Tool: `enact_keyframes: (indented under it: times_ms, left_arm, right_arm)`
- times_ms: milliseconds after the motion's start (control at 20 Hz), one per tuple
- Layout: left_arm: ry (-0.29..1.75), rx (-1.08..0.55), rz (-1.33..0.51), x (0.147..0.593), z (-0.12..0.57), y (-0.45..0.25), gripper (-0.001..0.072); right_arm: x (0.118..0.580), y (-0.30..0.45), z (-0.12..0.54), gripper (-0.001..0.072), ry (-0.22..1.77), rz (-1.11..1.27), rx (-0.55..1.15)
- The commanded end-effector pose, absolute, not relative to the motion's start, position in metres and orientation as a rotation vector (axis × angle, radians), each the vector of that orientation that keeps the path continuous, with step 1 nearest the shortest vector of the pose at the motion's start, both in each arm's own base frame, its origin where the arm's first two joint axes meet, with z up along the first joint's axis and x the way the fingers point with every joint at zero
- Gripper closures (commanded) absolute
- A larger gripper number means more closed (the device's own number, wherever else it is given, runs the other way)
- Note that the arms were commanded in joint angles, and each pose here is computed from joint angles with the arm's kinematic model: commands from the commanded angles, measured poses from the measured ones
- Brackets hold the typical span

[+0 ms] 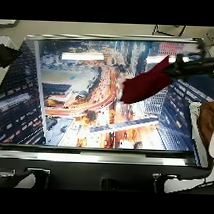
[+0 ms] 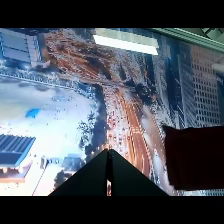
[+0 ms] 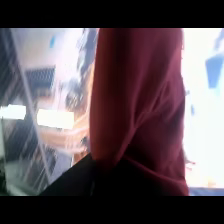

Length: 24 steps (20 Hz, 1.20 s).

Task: Fold the clothes and pants, and hang the long-sleeved shirts on hangers.

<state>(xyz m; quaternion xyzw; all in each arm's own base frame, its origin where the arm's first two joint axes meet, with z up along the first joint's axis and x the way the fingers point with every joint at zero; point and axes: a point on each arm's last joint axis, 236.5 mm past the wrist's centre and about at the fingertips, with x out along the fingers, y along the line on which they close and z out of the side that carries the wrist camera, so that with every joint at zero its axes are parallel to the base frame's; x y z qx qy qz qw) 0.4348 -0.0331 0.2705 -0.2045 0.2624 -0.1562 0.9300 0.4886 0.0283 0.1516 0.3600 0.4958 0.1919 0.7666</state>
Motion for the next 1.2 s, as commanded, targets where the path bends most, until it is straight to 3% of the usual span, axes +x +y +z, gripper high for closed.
enact_keyframes:
  times_ms: [0,250,550,800,1150]
  left_arm:
    - [0.537,-0.419,-0.318,0.435,0.270,-0.032,0.0680]
    - [0.529,-0.440,-0.336,0.434,0.274,-0.037,0.0680]
    - [0.526,-0.447,-0.343,0.434,0.275,-0.039,0.0680]
    - [0.526,-0.443,-0.344,0.434,0.275,-0.038,0.0680]
    - [0.525,-0.436,-0.345,0.434,0.275,-0.038,0.0679]
  right_arm:
    - [0.469,-0.074,0.200,0.0669,0.958,0.168,0.805]
    - [0.441,-0.195,0.215,0.0669,0.789,-0.101,0.988]
    - [0.373,-0.259,0.244,0.0668,0.674,-0.305,1.119]
    - [0.289,-0.274,0.218,0.0668,0.858,-0.545,1.120]
    - [0.186,-0.301,0.167,0.0667,1.095,-0.995,0.997]
